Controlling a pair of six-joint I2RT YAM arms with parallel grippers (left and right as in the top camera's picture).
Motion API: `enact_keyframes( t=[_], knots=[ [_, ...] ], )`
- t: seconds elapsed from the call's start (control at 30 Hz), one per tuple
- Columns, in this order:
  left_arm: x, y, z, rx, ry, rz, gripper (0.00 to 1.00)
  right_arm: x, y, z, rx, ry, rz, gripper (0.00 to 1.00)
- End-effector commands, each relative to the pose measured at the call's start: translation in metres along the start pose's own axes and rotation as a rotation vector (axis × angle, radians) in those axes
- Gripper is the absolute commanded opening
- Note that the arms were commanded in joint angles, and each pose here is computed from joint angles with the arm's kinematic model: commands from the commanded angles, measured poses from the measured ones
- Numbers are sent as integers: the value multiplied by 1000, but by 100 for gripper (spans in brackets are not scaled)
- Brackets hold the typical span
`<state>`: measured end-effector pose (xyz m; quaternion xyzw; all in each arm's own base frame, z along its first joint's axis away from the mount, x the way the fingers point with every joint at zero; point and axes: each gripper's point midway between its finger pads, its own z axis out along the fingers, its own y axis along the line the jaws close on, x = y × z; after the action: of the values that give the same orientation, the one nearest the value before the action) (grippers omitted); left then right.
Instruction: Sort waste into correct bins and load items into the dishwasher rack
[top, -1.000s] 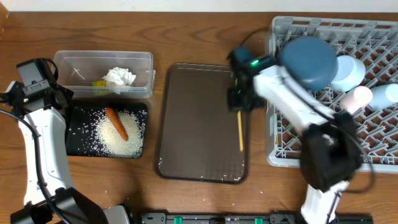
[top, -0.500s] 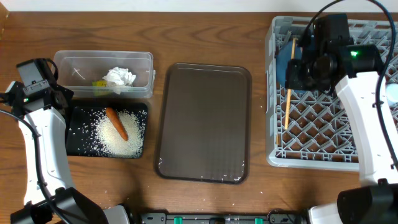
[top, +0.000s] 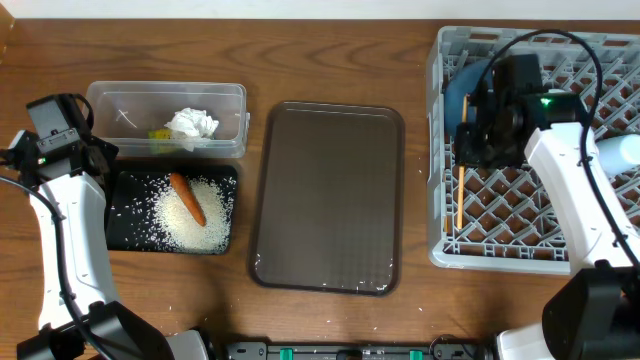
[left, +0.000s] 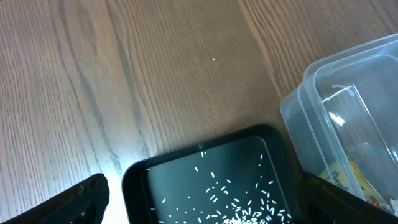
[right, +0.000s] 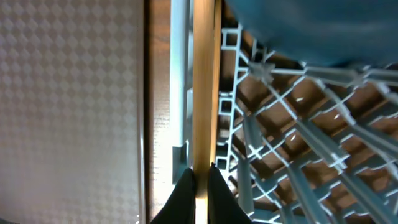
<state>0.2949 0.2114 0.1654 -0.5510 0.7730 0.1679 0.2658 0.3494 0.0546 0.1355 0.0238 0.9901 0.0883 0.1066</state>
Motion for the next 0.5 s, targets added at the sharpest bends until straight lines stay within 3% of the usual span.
enact_keyframes(
  t=[0.0,0.13,0.33,0.47],
  knots=[
    [-3,4,0,-17,-11,-19,97,5,-3,5,-14,20,5,19],
    [-3,4,0,-17,-11,-19,97,5,-3,6,-14,22,16,49],
    [-3,4,0,-17,-11,-19,97,3,-2,-2,-16,9,57,54],
    [-3,4,0,-17,-11,-19,97,1,8,-28,-56,-32,50,64]
  ],
)
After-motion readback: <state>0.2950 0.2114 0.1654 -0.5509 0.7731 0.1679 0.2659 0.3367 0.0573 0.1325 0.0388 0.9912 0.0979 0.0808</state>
